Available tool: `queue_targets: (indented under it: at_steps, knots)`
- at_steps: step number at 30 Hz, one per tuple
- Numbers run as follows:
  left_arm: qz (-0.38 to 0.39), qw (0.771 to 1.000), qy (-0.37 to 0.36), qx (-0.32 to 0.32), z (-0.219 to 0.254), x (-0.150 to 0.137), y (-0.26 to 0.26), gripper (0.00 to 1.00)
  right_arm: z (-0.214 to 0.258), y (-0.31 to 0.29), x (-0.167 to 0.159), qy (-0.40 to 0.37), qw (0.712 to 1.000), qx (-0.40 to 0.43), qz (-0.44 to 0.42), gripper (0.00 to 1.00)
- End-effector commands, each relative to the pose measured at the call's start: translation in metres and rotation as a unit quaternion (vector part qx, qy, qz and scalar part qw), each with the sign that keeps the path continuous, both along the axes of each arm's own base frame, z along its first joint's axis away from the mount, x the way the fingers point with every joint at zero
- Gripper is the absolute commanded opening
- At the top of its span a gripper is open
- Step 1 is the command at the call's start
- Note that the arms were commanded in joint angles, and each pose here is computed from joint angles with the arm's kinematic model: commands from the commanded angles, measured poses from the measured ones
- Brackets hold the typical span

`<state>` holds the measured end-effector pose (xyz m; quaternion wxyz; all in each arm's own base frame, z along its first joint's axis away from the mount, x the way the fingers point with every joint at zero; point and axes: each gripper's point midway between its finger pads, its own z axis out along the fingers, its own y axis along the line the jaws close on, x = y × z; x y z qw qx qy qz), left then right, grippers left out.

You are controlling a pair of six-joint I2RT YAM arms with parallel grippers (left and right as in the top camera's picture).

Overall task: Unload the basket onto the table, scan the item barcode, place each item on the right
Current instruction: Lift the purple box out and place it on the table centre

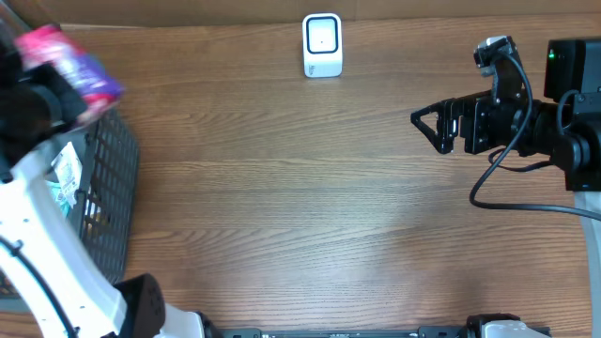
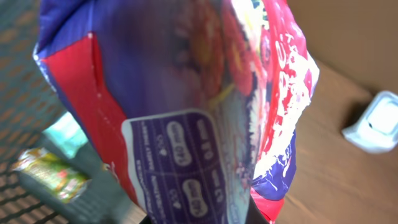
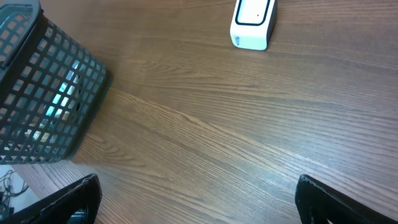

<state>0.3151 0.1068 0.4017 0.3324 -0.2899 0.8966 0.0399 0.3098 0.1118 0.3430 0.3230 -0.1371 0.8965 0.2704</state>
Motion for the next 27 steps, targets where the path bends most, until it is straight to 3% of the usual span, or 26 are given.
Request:
queue_targets:
  at_steps: [1, 8, 14, 18, 24, 26, 27]
  knots:
    - [-0.021, 0.999, 0.023, 0.019, -0.012, 0.009, -0.04, 0.04, 0.008, 0.0, -0.002, -0.01, 1.0, 0.001, 0.003, 1.0]
    - [-0.033, 0.985, 0.163, 0.048, -0.102, 0.008, -0.104, 0.04, 0.005, -0.004, -0.001, -0.007, 1.0, -0.012, -0.008, 1.0]
    - [-0.002, 0.944, 0.286, 0.166, -0.197, -0.003, -0.132, 0.04, 0.005, -0.004, -0.001, -0.007, 1.0, -0.012, -0.008, 1.0]
    - [-0.004, 0.926, 0.316, 0.207, -0.239, 0.004, -0.155, 0.04, 0.004, -0.004, 0.0, -0.005, 1.0, -0.012, -0.008, 1.0]
    - [-0.06, 0.925, 0.315, 0.206, -0.286, 0.014, -0.212, 0.04, -0.001, -0.004, 0.003, 0.004, 1.0, -0.012, -0.008, 1.0]
    - [-0.087, 0.927, 0.308, 0.195, -0.292, 0.016, -0.23, 0.11, -0.004, -0.004, 0.005, 0.008, 1.0, -0.013, -0.008, 1.0]
    - [-0.106, 0.928, 0.304, 0.186, -0.296, 0.017, -0.24, 0.22, -0.005, -0.004, 0.006, 0.011, 1.0, -0.013, -0.008, 1.0]
